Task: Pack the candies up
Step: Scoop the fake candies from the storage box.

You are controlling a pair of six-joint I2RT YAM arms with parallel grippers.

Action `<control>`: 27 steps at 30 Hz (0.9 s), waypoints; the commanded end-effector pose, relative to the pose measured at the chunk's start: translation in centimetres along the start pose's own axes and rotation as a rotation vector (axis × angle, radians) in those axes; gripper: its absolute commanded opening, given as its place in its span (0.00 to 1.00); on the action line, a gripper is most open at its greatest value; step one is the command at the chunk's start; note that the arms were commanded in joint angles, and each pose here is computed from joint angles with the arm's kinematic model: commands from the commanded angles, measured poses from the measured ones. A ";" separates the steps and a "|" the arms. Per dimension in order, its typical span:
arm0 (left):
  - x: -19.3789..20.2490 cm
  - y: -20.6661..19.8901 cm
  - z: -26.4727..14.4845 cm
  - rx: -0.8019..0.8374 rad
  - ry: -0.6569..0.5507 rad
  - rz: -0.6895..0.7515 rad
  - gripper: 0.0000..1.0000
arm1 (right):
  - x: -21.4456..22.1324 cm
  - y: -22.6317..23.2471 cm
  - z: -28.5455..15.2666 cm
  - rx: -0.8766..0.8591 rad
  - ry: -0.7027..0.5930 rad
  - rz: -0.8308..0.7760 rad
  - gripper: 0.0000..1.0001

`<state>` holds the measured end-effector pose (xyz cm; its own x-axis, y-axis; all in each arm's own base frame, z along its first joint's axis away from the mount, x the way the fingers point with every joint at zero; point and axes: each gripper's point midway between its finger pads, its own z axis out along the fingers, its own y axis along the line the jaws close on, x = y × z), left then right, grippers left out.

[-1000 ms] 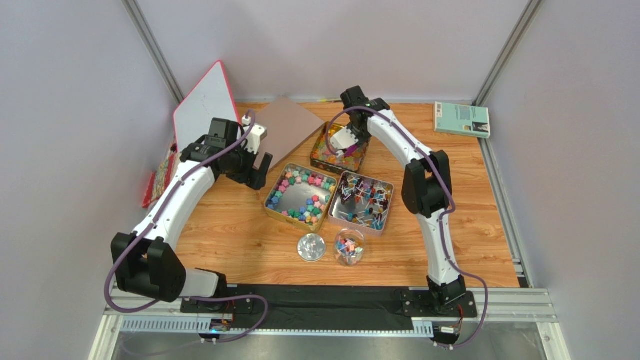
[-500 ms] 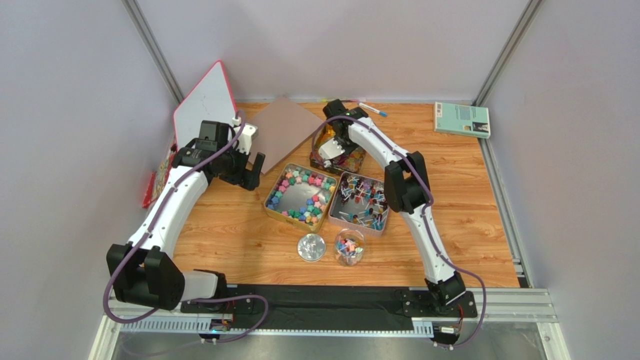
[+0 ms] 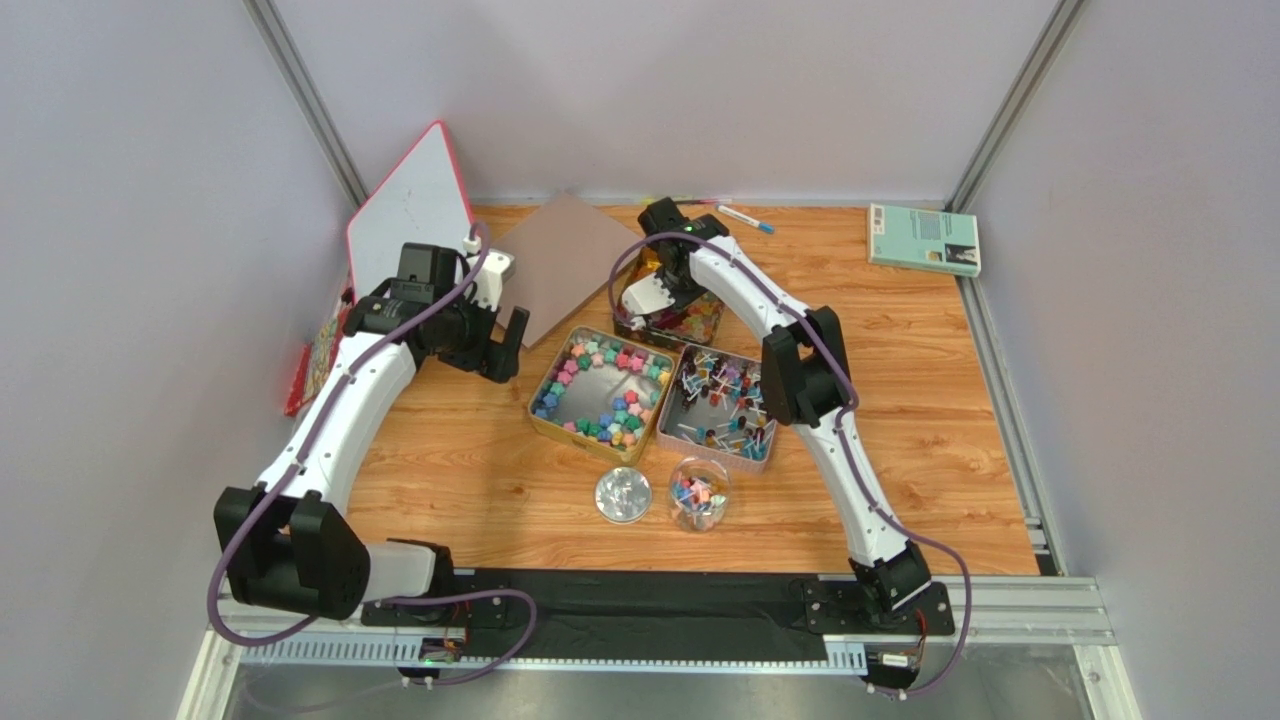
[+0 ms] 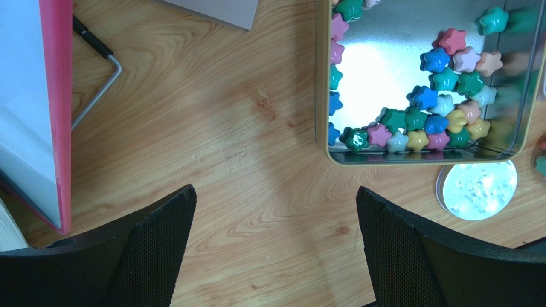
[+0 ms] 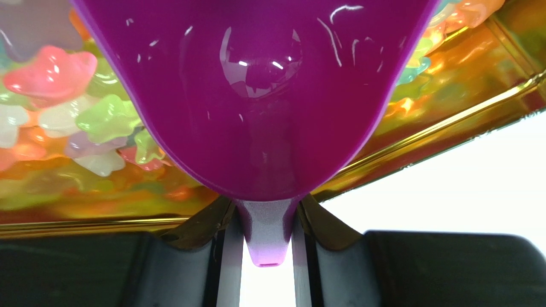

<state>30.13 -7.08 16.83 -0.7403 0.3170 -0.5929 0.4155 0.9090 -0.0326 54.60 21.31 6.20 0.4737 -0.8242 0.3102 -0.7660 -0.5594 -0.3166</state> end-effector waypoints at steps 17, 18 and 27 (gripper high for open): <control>-1.0 0.8 0.6 -0.001 0.035 0.018 1.00 | -4.5 1.4 -3.9 -0.029 -0.519 0.238 0.00; -1.2 1.0 0.6 -0.007 0.038 0.023 1.00 | -4.5 1.6 -4.5 -0.034 -0.564 0.244 0.00; -2.2 1.6 1.4 -0.004 0.075 0.056 1.00 | -3.5 2.1 -6.8 -0.038 -0.739 0.373 0.00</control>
<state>32.07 -6.87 15.89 -0.7738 0.3554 -0.5243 0.4306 0.9022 -0.0240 49.69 22.21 5.89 0.3697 -0.8727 -0.3189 -0.9237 -0.3082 -0.2275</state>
